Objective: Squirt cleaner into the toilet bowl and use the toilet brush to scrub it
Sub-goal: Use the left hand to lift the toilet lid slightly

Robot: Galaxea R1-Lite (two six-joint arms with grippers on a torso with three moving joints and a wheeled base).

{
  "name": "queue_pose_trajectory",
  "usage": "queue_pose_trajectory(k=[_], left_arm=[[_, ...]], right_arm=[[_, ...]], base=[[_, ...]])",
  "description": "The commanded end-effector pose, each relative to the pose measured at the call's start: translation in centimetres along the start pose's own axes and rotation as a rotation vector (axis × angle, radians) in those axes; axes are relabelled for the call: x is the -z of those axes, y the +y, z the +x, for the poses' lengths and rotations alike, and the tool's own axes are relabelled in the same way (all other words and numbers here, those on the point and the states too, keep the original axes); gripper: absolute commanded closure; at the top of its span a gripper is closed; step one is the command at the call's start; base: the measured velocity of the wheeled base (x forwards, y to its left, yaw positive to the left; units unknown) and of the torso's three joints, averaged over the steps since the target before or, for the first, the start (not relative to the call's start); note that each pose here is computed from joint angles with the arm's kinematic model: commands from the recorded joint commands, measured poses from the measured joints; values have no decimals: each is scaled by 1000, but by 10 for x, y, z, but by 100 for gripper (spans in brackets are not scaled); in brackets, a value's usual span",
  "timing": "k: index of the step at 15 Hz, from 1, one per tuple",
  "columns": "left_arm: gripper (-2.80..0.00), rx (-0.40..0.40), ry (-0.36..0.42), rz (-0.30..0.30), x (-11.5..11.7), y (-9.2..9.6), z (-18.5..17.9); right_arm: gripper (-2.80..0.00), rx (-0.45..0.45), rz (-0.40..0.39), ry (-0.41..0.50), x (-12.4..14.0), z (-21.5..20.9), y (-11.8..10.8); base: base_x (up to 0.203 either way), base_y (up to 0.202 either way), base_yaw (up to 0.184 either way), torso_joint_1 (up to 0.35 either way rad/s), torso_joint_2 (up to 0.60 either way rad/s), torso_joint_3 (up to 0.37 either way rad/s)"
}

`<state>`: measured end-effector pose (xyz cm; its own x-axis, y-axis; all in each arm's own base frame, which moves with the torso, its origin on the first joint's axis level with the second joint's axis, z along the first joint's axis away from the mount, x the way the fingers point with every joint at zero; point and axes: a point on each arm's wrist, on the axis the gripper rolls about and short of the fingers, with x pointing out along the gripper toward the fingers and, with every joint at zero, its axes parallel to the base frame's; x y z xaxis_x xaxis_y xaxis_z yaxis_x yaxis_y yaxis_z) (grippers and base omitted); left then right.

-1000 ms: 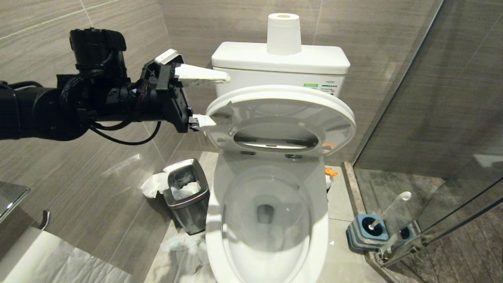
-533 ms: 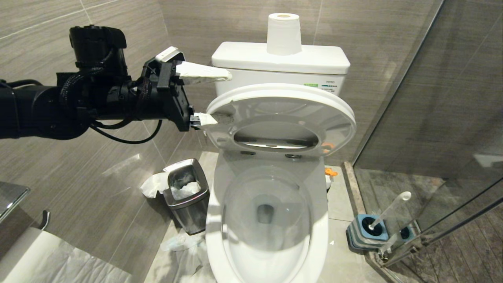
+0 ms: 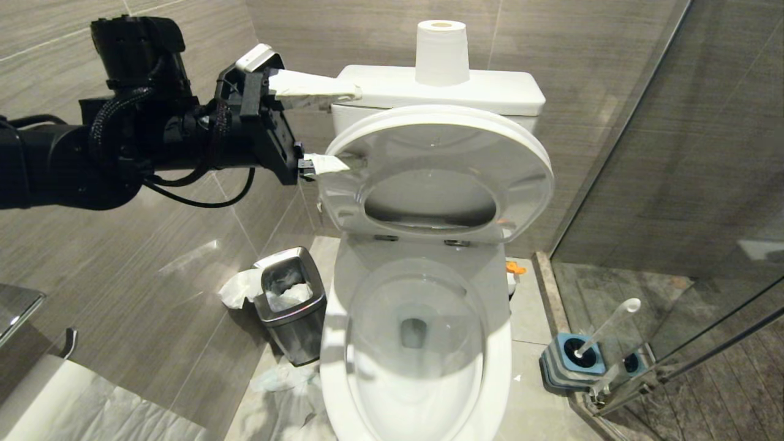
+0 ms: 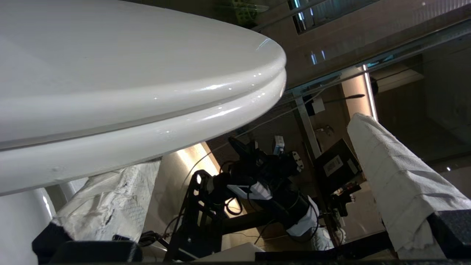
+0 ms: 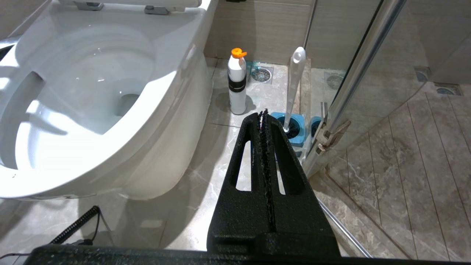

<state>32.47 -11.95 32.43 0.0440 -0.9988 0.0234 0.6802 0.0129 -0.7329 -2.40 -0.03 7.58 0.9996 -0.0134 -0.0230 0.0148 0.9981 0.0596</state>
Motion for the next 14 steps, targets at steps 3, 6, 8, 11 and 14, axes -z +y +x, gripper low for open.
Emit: queue_pose_trajectory(k=[3,6,8,11,14], left_arm=[[-280,19,-7,49,-5,9,4],[-280,28,-16,88,-8,18,6],[-280,33,-19,104,-9,24,8],[-280,47,-28,158,-11,31,11],[-280,53,-35,187,-16,34,12]], right_arm=[[0,0,0,0,0,0,0],[0,0,0,0,0,0,0],[0,0,0,-1,0,0,0],[0,0,0,-1,0,0,0],[0,0,0,-1,0,0,0]], base=[[0,0,0,0,0,0],[0,0,0,0,0,0],[0,0,0,0,0,0],[0,0,0,0,0,0],[0,0,0,0,0,0]])
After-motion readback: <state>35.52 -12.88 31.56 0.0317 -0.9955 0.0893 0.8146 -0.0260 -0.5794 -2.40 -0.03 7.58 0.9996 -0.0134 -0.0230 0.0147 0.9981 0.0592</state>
